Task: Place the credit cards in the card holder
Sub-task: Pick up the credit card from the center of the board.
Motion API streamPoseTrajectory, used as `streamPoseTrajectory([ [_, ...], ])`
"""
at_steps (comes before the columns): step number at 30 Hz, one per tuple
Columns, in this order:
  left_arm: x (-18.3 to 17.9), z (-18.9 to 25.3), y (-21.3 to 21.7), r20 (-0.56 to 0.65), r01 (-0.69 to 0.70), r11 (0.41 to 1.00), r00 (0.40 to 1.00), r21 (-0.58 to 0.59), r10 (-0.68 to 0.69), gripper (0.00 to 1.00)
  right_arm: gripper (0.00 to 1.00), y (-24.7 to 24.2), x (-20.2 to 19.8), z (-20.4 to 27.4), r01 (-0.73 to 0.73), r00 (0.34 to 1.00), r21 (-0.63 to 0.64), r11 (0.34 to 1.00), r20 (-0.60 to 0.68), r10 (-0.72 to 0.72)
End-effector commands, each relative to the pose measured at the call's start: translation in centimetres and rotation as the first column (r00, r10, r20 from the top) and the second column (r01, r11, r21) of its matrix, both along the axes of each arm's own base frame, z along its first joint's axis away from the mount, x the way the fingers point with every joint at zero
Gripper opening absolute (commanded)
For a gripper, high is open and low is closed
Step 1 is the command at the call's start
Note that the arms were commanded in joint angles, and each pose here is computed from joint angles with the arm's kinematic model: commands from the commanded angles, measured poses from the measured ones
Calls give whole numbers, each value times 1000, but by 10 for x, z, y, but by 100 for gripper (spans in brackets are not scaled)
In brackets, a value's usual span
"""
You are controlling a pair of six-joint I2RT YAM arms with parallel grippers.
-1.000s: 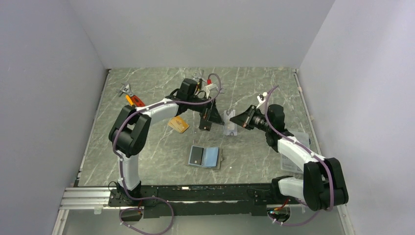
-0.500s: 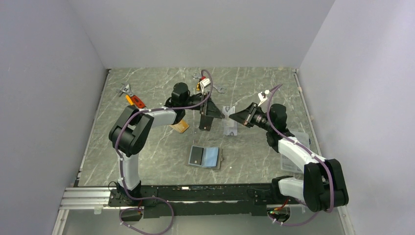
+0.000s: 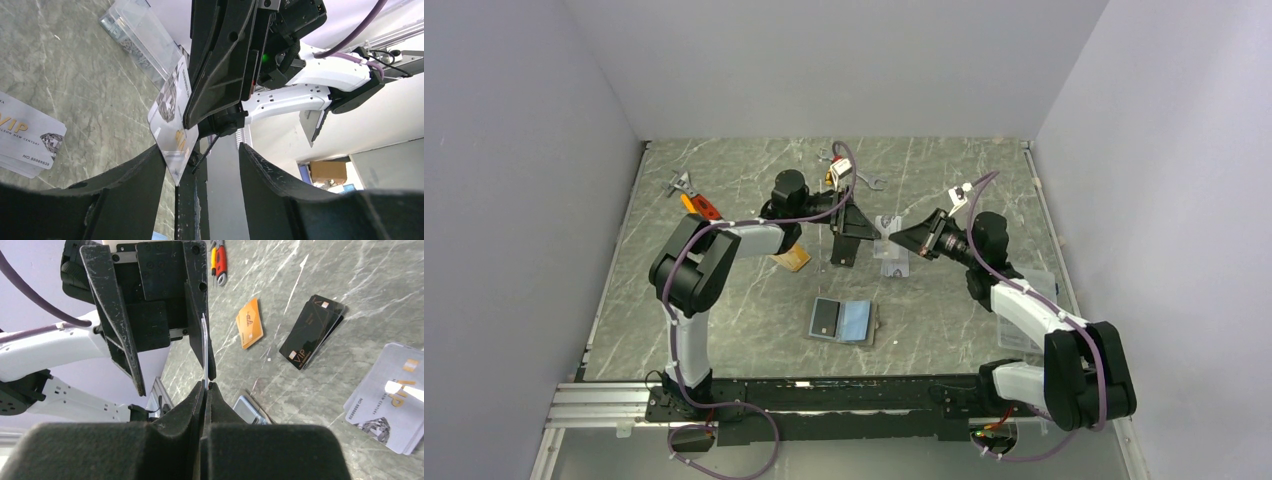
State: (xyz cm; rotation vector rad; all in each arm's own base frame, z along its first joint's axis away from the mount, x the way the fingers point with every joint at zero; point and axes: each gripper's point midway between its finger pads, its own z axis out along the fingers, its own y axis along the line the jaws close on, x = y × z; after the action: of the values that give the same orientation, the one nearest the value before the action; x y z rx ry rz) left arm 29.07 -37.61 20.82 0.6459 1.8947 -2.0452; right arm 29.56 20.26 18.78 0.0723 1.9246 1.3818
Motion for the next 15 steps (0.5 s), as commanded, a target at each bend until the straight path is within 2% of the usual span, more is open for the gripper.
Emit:
streamPoseTrajectory([
  [1, -6, 23, -5, 129, 50, 997, 991, -60, -42, 58, 0, 15, -10, -7, -71, 997, -12, 997, -4, 71],
  [4, -3, 21, -6, 138, 51, 997, 990, -56, -42, 51, 0, 19, -14, -8, -94, 996, -13, 996, -9, 94],
  [9, -4, 16, -5, 142, 59, 997, 989, -48, -52, 34, 0, 17, -14, -8, -93, 996, -32, 995, -6, 93],
  [12, -4, 15, -3, 155, 58, 998, 987, -38, -52, 21, 2, 17, -16, -8, -97, 995, -38, 995, -8, 97],
  [15, -2, 16, 0, 165, 56, 998, 985, -37, -49, 15, 7, 17, -18, -9, -102, 995, -40, 994, -14, 102],
])
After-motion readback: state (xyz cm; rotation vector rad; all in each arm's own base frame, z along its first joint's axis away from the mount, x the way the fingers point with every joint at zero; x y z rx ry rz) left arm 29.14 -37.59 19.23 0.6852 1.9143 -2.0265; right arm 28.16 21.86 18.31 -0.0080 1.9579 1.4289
